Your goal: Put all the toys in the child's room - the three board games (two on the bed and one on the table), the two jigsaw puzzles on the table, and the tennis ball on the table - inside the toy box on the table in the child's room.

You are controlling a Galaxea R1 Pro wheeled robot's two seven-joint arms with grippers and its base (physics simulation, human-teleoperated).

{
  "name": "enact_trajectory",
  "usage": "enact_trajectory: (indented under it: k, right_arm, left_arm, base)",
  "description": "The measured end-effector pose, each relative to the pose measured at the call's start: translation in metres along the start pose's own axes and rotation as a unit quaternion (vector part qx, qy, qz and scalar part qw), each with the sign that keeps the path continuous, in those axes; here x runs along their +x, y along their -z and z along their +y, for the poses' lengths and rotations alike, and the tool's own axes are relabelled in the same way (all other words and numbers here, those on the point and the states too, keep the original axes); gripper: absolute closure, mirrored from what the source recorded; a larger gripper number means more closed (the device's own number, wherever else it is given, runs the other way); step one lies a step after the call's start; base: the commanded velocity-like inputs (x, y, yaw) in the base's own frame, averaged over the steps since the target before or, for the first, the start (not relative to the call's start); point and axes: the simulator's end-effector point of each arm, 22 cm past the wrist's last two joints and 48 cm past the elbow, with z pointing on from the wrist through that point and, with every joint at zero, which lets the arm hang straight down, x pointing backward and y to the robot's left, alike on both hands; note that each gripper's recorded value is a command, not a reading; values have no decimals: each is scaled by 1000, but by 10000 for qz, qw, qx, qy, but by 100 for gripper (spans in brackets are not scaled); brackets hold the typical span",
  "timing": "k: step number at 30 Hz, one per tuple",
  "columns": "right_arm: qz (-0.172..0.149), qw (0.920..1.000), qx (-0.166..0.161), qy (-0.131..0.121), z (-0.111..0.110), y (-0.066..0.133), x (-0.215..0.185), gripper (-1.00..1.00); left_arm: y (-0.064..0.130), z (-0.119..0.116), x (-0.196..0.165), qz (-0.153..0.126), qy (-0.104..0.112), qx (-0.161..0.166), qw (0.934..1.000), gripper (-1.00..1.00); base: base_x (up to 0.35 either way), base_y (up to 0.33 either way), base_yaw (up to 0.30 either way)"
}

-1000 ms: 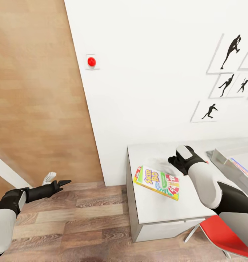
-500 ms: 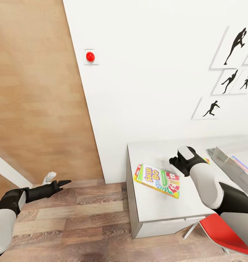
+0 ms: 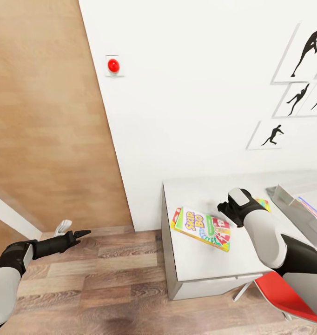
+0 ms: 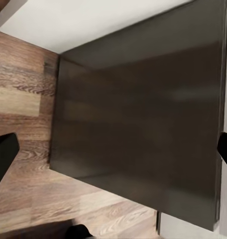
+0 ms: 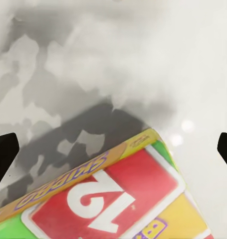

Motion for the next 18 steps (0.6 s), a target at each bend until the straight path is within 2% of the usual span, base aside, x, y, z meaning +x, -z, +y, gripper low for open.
enact_trajectory:
  k: [18]
  right_arm:
    - [148, 9997, 164, 58, -12, -23, 16, -100]
  left_arm:
    - [-8, 12, 10, 101, 85, -67, 9999, -100]
  base:
    - [0, 0, 0]
